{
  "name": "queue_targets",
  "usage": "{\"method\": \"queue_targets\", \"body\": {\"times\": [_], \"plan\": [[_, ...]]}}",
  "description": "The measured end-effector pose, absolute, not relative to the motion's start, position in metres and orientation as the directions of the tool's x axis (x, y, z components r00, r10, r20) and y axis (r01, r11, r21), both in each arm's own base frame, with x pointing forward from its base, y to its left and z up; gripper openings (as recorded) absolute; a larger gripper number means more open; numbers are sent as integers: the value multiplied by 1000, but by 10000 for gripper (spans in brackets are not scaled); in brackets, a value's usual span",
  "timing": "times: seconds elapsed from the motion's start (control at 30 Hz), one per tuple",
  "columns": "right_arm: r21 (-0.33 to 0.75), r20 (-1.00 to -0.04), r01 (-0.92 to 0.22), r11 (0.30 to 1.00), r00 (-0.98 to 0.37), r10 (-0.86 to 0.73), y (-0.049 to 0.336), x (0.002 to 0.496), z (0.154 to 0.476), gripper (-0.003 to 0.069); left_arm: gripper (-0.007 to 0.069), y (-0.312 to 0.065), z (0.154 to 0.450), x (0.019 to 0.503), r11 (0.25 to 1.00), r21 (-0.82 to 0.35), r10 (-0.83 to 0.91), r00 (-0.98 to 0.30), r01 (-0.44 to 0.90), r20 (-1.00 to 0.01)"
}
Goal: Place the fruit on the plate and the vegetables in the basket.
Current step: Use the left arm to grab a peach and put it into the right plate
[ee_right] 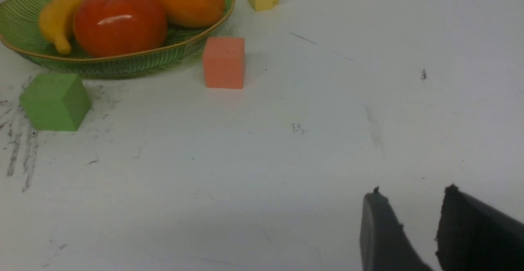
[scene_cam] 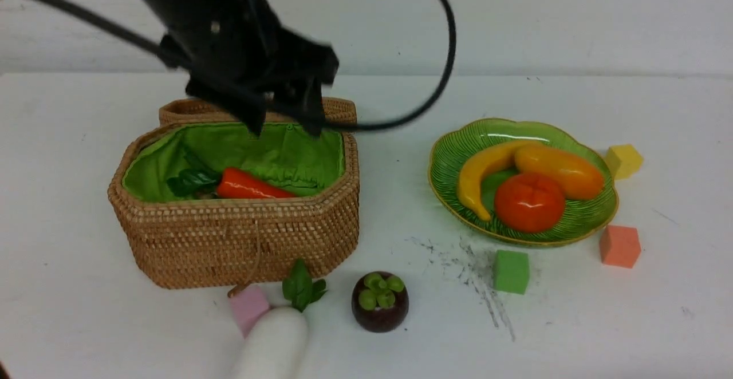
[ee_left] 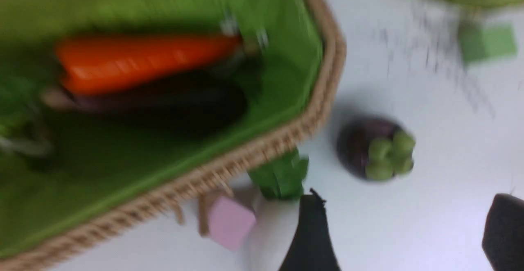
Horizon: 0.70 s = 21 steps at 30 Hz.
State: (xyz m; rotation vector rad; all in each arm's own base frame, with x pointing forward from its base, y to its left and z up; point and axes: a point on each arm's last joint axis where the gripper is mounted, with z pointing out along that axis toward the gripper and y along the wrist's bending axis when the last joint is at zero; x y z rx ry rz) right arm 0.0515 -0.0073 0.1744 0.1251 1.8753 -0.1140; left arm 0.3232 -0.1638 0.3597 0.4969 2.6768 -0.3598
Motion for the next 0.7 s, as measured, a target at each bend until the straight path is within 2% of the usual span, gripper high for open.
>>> {"method": "queue_targets", "body": {"times": [0.03, 0.07, 0.1, 0.13, 0.23, 0.47, 0.7], "plan": [[-15, -953, 144, 989, -301, 29, -7, 52, 174, 238, 517, -168, 340, 321, 901, -183, 302, -872, 393, -386], [-15, -953, 144, 989, -301, 29, -7, 52, 174, 238, 517, -170, 340, 321, 900, -183, 302, -869, 395, -391], [-15, -953, 144, 989, -301, 29, -7, 52, 174, 238, 519, -180, 314, 318, 895, -175, 333, -877, 409, -347], [-15, -953, 144, 989, -301, 29, -7, 52, 174, 238, 520, -184, 306, 316, 892, -166, 349, -874, 421, -338], [-15, -953, 144, 989, -301, 29, -7, 52, 174, 238, 537, -219, 276, 311, 867, -80, 444, -835, 492, -324], [-15, -953, 144, 989, -301, 29, -7, 52, 174, 238, 618, -265, 237, 314, 878, 54, 467, -823, 477, -325], [-15, -953, 144, 989, -301, 29, -7, 52, 174, 238, 636, -282, 221, 328, 906, 39, 411, -852, 422, -326]]}}
